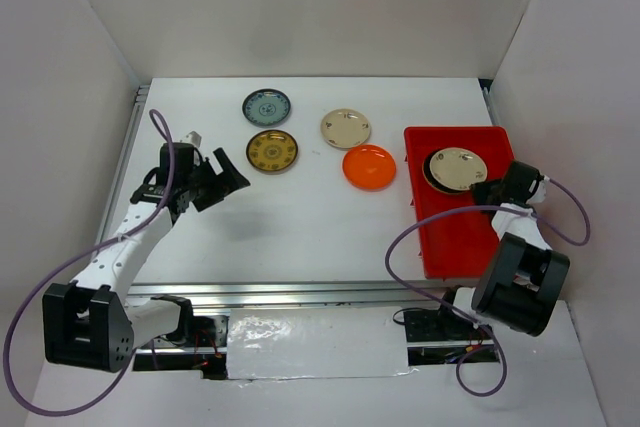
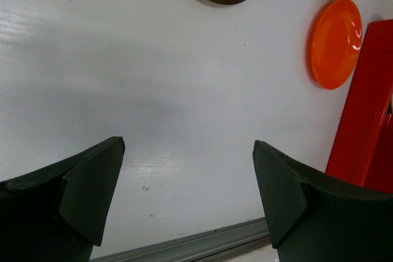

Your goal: Place the plates into the plastic bin on the countertop

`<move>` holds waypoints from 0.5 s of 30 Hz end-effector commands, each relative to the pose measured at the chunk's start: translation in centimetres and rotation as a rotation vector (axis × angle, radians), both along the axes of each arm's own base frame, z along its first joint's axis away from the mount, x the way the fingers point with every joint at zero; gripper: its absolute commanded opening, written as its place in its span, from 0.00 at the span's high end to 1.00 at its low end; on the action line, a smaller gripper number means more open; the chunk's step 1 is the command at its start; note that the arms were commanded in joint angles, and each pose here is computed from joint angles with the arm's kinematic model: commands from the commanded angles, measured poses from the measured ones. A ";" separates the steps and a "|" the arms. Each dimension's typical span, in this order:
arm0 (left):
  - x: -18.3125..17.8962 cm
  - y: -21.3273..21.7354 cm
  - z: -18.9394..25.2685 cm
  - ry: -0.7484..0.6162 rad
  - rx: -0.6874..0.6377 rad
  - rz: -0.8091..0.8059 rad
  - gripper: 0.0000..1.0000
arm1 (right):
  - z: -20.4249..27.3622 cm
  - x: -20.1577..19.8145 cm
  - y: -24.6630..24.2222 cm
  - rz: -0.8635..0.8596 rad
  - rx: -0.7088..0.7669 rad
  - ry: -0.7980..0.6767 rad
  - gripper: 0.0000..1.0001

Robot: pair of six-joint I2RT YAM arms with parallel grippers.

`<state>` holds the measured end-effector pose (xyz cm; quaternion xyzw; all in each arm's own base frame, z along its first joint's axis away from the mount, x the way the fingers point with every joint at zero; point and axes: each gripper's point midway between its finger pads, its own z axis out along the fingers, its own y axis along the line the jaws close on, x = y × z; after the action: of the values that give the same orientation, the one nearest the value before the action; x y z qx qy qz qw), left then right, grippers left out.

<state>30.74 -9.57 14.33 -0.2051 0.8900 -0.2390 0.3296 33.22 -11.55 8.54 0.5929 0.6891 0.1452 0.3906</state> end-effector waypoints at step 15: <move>3.8 0.1 -3.3 0.021 -0.035 0.090 0.01 | 10.0 -1.3 4.0 0.086 -0.130 -0.165 0.00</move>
<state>32.53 -9.54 11.91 -0.2296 0.8917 -0.2313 0.3140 33.56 -9.43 17.77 0.5334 0.6800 0.1635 0.4758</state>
